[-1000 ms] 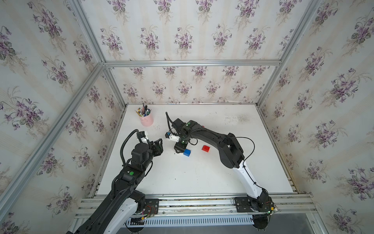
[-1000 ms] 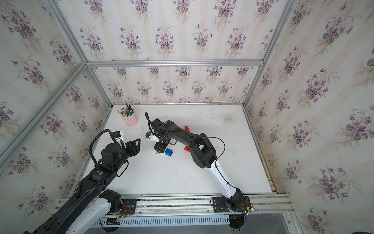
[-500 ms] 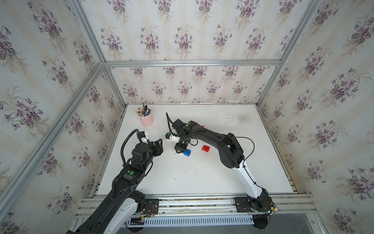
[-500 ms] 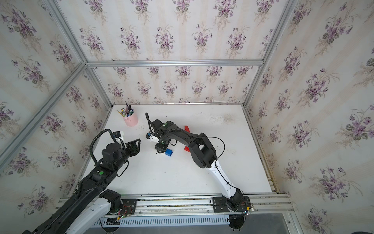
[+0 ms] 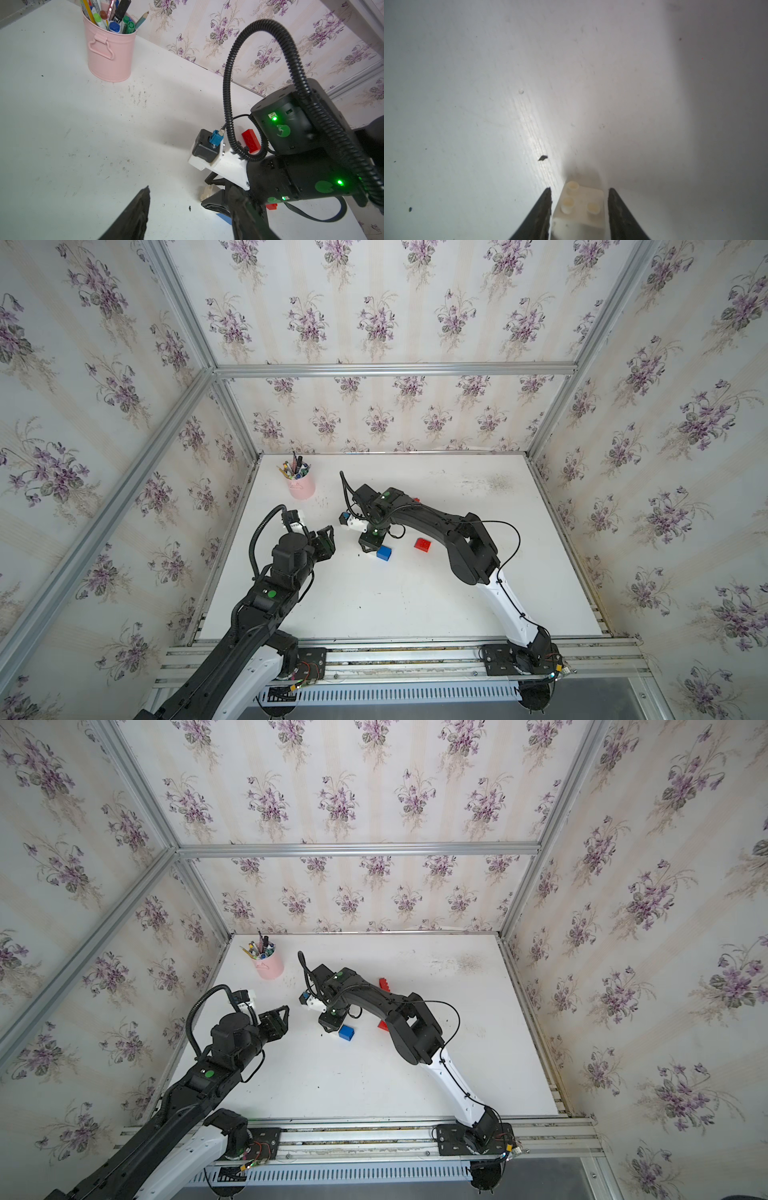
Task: Assemble the letter r with lego
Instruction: Pick up the lego brick from the center of the board, then place the lego brick at the center of the board.
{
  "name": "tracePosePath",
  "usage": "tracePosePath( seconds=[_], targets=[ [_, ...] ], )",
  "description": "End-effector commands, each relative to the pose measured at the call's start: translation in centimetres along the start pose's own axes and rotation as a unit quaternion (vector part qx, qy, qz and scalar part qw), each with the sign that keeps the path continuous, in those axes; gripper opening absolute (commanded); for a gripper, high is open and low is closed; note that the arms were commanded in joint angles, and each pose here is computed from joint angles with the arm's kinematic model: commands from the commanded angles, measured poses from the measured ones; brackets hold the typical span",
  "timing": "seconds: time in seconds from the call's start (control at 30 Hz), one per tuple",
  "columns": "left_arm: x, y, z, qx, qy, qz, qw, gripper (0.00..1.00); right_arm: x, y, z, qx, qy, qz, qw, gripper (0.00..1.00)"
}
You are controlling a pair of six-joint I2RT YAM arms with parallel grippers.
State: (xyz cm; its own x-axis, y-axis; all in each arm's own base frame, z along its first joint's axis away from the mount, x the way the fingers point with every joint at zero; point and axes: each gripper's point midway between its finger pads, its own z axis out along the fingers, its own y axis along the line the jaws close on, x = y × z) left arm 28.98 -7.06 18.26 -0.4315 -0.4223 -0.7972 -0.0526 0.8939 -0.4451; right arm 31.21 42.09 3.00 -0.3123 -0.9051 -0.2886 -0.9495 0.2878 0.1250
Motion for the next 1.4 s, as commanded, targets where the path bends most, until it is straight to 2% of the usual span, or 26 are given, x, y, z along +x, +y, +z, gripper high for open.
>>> tracePosePath(
  seconds=[0.0, 0.23, 0.4, 0.63, 0.73, 0.83, 0.93, 1.1, 1.27, 1.37],
  targets=[
    [-0.5, -0.2, 0.0, 0.003, -0.010, -0.002, 1.000, 0.62, 0.0, 0.3, 0.0, -0.006, 0.001, -0.003, 1.000, 0.43],
    [-0.4, -0.2, 0.1, 0.002, -0.009, -0.003, 1.000, 0.62, 0.5, 0.3, 0.3, -0.006, 0.010, -0.003, 1.000, 0.38],
    [-0.5, -0.2, 0.1, 0.003, -0.010, -0.003, 1.000, 0.62, -0.4, 0.1, -0.5, 0.002, -0.013, -0.002, 1.000, 0.36],
    [-0.9, -0.3, -0.1, 0.002, -0.016, -0.001, 1.000, 0.62, -3.0, -0.6, -4.5, 0.005, -0.113, 0.013, 0.993, 0.35],
    [-0.9, -0.3, -0.2, 0.001, -0.016, -0.001, 1.000, 0.62, -4.1, -1.0, -6.7, 0.009, -0.183, 0.028, 0.983, 0.34],
    [-1.0, -0.3, -0.1, 0.001, -0.017, -0.001, 1.000, 0.62, -4.7, -0.6, -8.7, -0.003, -0.268, 0.053, 0.962, 0.34],
    [-1.1, -0.4, 0.0, 0.002, -0.017, -0.003, 1.000, 0.62, -4.8, 0.7, -10.8, -0.016, -0.368, 0.066, 0.927, 0.34],
    [-1.2, -0.8, 0.4, 0.006, -0.012, -0.002, 1.000, 0.62, -4.0, 3.0, -14.7, -0.018, -0.529, 0.068, 0.846, 0.31],
    [-1.2, -1.3, 1.0, 0.014, -0.005, -0.006, 1.000, 0.62, -2.7, 4.5, -15.0, 0.042, -0.593, 0.071, 0.801, 0.28],
    [-1.2, -1.6, 1.1, 0.022, -0.001, -0.009, 1.000, 0.62, -2.5, 4.3, -14.6, 0.072, -0.614, 0.088, 0.781, 0.28]
  ],
)
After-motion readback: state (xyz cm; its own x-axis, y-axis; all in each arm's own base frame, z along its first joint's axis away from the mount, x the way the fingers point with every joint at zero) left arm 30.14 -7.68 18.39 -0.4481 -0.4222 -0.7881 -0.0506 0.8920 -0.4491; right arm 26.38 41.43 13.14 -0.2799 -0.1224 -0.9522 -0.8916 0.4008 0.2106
